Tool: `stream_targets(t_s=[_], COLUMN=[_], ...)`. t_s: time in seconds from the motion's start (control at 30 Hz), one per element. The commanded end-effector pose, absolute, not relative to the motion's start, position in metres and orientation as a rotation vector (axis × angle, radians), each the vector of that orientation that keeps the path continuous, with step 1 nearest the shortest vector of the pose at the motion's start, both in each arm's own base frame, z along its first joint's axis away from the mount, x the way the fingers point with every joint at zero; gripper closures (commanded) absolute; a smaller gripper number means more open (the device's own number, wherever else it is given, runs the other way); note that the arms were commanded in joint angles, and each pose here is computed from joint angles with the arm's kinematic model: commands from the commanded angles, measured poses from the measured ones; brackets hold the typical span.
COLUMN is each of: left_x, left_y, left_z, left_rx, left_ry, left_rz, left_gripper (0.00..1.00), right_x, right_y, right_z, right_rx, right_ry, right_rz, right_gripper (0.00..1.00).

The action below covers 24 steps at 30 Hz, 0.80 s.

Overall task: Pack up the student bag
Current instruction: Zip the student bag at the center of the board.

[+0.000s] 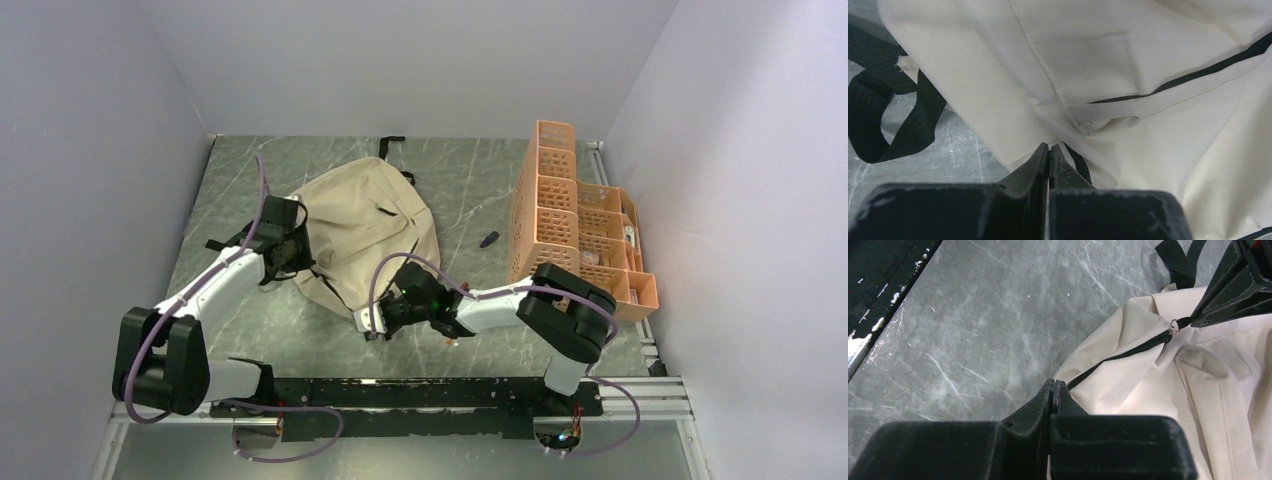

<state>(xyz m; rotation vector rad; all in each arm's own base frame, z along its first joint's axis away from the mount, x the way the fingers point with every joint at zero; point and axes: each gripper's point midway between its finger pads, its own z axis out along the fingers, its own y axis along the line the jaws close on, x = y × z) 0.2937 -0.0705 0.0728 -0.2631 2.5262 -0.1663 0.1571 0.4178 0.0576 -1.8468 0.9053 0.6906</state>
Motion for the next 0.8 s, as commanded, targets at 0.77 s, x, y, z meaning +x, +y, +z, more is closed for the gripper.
stream_targets(t_s=[0.77], left_x=[0.35], left_y=[-0.082], left_z=[0.122], left_rx=[-0.289], left_ry=[2.281], left_rz=[-0.357], left_gripper=[0.95], right_x=[0.132], right_y=[0.404], right_z=[0.095], right_rx=[-1.866], right_ry=[0.902], right_rz=[0.791], right_gripper=[0.85])
